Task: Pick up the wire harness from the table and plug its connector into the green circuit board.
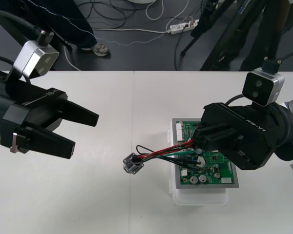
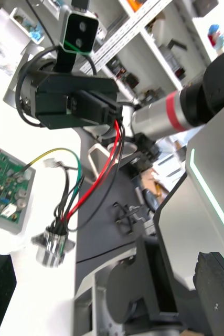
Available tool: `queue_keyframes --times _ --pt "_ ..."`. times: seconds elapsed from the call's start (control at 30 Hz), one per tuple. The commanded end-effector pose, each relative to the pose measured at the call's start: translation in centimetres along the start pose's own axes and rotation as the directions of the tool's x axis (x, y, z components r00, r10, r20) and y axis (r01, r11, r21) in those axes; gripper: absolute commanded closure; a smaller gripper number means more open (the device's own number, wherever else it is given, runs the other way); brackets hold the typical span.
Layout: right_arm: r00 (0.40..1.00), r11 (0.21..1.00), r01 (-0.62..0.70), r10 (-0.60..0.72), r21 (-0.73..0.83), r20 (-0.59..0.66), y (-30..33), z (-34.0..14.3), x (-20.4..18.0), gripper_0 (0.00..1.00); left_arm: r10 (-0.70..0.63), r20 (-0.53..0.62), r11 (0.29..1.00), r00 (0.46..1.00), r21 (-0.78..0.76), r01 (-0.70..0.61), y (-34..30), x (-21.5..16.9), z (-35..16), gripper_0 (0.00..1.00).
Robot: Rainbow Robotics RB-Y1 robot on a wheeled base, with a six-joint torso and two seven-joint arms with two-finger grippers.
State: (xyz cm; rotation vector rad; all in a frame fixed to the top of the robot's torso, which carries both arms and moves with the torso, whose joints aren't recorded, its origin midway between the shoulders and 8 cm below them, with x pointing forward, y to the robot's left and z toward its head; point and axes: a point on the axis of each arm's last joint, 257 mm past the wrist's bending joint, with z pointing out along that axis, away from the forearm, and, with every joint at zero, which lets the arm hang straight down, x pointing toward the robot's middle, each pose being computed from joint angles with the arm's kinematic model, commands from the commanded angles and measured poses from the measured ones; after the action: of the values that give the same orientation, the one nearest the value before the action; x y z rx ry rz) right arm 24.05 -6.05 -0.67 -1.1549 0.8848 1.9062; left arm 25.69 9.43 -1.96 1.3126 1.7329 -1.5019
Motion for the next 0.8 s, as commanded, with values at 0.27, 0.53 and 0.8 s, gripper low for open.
queue_keyframes --times 0.27,0.53,0.8 --pt "0.983 0.988 0.139 -0.129 0.072 -0.128 -0.9 0.2 0.9 1.0 0.198 0.019 0.975 0.98 -0.104 -0.195 -1.8 -1.8 -0.5 0.0" --pt "0.915 0.921 0.332 -0.263 0.202 -0.305 -3.5 -1.1 0.7 1.0 0.283 0.063 0.947 0.957 -0.177 -0.268 -2.4 -4.1 0.4 0.0" --pt "0.897 0.87 0.395 -0.297 0.295 -0.327 -3.1 -2.0 -0.1 1.0 0.35 0.092 0.913 0.932 -0.257 -0.317 -1.9 -4.8 2.0 0.0"
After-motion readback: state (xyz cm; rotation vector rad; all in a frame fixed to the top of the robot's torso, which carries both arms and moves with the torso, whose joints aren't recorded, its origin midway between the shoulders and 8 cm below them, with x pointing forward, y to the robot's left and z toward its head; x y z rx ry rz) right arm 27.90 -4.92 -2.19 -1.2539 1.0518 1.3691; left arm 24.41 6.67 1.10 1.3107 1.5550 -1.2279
